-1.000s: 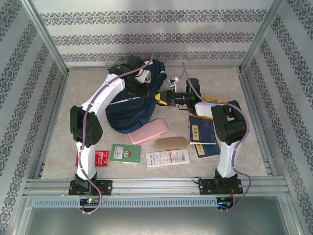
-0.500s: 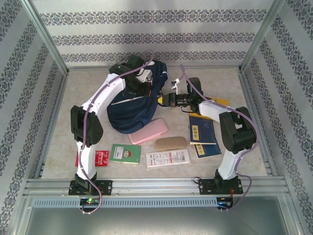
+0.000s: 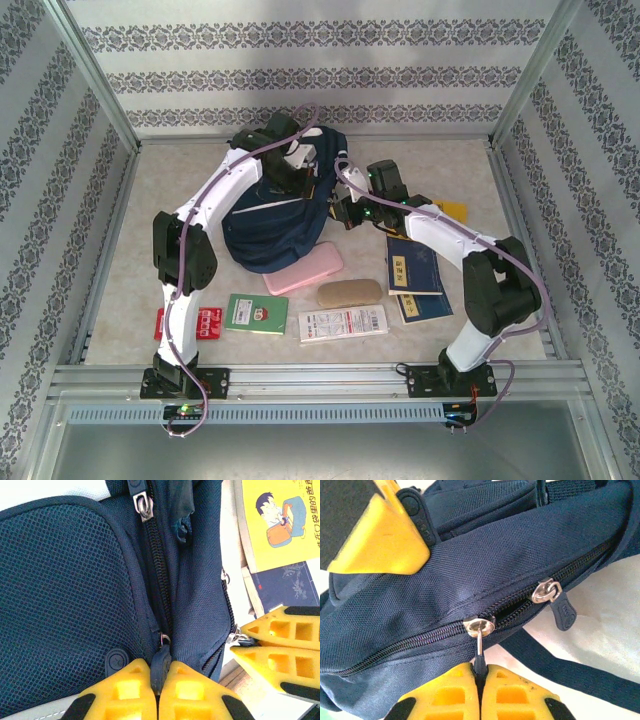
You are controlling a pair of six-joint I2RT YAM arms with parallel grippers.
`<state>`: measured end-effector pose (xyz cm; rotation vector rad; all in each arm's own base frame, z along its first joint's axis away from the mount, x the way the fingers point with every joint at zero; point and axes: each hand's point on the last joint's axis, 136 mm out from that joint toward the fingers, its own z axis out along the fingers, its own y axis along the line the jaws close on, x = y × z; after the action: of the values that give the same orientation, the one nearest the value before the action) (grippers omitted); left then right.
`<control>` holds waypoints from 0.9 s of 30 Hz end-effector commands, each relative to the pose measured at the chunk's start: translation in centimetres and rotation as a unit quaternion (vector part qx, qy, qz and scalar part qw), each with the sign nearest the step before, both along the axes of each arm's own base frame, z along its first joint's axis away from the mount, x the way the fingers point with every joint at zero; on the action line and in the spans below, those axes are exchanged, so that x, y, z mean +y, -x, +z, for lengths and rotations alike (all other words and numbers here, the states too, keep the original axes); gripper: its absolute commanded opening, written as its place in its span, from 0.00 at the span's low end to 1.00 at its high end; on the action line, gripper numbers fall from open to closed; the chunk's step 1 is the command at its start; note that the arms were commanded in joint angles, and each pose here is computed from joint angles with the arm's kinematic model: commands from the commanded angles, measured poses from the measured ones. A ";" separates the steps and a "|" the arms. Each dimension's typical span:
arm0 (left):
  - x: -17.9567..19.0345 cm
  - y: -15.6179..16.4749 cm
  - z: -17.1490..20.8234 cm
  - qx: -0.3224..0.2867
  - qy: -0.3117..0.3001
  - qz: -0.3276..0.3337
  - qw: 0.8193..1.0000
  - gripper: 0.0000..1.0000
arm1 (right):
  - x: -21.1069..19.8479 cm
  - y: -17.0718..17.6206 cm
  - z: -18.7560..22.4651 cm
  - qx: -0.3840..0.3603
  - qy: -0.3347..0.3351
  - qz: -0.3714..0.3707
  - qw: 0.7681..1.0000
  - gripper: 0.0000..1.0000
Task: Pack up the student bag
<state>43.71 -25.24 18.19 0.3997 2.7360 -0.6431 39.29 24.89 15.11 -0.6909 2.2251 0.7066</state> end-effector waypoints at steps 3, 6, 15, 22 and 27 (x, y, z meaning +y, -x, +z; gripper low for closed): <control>0.1 -2.7 3.4 -0.069 0.020 0.020 0.997 0.00 | -1.9 0.6 1.3 -0.038 0.093 -0.002 0.995 0.01; -0.1 -3.0 3.4 -0.068 0.027 0.024 0.997 0.00 | -1.0 1.3 1.4 -0.056 0.127 0.025 0.990 0.00; -1.4 -4.1 3.8 -0.064 0.060 0.034 0.996 0.00 | 2.1 5.1 1.1 -0.084 0.194 0.122 0.970 0.00; -2.2 -4.9 4.0 -0.059 0.082 0.044 0.994 0.00 | 5.3 8.4 1.0 -0.083 0.173 0.186 0.964 0.00; -3.3 -5.6 3.6 -0.048 0.113 0.053 0.991 0.00 | 8.2 9.5 1.0 -0.038 0.094 0.186 0.977 0.00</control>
<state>46.14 -27.21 18.58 0.2545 2.7086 -0.7553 31.23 30.61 15.04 -1.2598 2.1490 0.4332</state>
